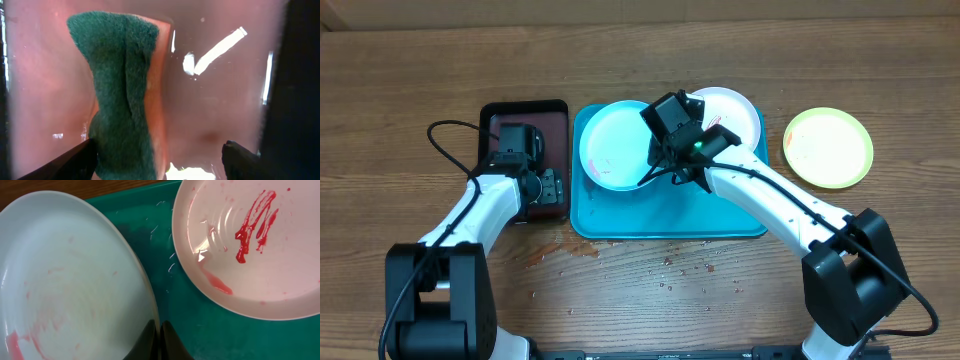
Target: Clean dirty plates on tray and stack at the side
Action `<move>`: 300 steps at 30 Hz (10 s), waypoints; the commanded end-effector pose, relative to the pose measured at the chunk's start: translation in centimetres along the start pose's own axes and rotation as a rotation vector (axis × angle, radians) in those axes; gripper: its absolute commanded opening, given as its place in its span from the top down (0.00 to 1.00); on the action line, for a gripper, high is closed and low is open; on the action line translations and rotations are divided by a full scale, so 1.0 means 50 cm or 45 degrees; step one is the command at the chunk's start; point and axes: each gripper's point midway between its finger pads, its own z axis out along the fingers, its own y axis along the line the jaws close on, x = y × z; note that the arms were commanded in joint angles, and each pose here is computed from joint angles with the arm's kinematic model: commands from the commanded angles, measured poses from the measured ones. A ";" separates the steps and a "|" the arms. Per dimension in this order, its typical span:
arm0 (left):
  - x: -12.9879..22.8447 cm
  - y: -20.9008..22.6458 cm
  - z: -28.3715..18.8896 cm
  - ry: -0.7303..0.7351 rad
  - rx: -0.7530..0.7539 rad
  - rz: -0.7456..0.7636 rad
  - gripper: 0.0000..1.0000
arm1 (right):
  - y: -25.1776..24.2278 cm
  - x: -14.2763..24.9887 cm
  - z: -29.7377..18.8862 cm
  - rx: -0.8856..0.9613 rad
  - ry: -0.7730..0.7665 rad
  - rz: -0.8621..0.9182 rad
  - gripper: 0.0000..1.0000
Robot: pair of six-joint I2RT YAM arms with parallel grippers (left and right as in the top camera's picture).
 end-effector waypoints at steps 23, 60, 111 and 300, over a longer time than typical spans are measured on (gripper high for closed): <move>0.001 0.024 0.009 0.020 -0.095 -0.052 0.96 | -0.012 0.003 0.000 0.027 0.020 0.002 0.96; -0.065 -0.217 -0.211 -0.200 0.432 -0.056 0.96 | 0.005 0.021 0.104 0.027 0.024 0.186 0.96; -0.053 -0.263 0.031 -0.141 0.145 -0.200 0.96 | 0.012 0.041 0.113 0.003 0.086 0.223 0.96; -0.064 0.025 -0.097 0.246 -0.137 -0.197 0.96 | -0.014 0.070 0.109 0.069 0.158 0.112 0.96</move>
